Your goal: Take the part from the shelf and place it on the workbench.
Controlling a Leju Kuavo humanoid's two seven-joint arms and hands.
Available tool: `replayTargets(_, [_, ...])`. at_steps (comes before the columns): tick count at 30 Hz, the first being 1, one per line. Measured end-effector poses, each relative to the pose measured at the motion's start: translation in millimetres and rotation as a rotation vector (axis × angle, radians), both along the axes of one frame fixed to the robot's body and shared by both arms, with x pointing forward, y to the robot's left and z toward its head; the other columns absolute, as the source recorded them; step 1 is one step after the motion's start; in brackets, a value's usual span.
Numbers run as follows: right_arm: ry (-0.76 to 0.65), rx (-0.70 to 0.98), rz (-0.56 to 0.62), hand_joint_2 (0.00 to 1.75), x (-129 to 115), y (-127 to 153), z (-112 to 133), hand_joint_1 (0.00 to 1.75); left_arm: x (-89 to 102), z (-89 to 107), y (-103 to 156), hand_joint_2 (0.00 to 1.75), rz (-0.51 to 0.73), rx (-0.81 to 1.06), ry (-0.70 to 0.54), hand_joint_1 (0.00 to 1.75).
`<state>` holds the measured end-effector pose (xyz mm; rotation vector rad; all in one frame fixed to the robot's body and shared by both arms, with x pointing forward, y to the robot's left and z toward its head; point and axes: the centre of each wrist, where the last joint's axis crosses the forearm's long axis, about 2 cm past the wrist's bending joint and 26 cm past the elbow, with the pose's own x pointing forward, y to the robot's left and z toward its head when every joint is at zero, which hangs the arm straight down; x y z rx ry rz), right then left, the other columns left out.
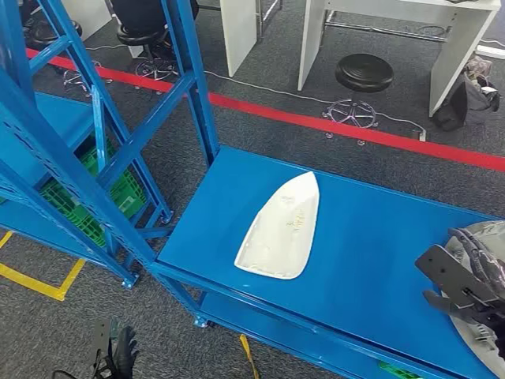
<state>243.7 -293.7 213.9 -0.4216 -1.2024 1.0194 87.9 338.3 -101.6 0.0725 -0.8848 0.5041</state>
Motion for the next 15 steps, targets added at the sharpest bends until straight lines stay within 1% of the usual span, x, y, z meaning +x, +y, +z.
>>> replayTargets(6, [0.039,-0.01,-0.037,1.75,-7,-8,-14,0.0,-0.7,-0.2,0,0.0,0.01,-0.003,0.001,0.0])
replayTargets(15, [0.061,-0.001,-0.084,1.75,-9,-17,-21,0.0,-0.6,-0.2,-1,0.0,0.014,-0.007,-0.004,0.0])
